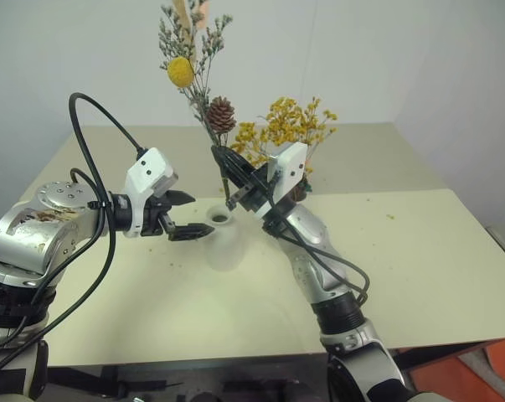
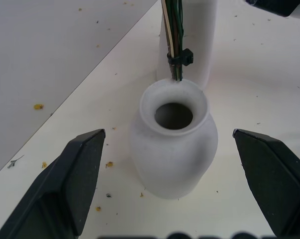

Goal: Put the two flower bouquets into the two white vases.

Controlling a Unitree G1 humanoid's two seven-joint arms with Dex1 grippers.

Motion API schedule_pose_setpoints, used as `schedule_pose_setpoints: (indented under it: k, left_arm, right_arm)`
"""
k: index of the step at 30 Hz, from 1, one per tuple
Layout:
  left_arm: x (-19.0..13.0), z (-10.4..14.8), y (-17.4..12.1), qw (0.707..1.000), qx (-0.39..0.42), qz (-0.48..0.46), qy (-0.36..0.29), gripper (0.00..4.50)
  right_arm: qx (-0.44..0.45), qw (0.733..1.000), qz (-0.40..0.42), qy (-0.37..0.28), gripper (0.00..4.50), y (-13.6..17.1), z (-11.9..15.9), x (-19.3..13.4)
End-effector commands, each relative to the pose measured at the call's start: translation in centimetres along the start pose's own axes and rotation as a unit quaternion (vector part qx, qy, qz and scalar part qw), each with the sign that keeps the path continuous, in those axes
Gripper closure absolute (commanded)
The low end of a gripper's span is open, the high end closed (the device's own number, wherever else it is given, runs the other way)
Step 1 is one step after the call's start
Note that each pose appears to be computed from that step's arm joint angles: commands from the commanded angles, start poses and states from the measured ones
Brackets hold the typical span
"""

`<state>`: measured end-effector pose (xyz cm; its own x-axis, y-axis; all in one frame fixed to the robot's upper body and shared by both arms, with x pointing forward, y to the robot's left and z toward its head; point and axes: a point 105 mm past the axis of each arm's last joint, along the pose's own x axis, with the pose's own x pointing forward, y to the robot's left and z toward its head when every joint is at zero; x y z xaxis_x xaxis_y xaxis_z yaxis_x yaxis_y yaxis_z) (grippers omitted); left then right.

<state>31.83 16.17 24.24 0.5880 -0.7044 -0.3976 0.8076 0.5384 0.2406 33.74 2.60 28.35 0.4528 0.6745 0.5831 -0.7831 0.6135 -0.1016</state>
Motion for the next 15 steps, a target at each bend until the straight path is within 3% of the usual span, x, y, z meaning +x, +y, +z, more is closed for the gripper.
schedule_pose_setpoints:
  k: [1, 15]
  left_arm:
    - [-0.2, 1.3, 0.1, 1.000, 0.026, 0.006, -0.016, 0.00]
    - [-0.3, 1.4, 0.0, 1.000, 0.025, 0.006, -0.017, 0.00]
  right_arm:
    - [0.018, 0.999, 0.019, -0.036, 4.45, 1.8, 1.1, 1.5]
    - [0.025, 0.997, 0.018, -0.067, 4.45, 2.1, 2.5, 2.1]
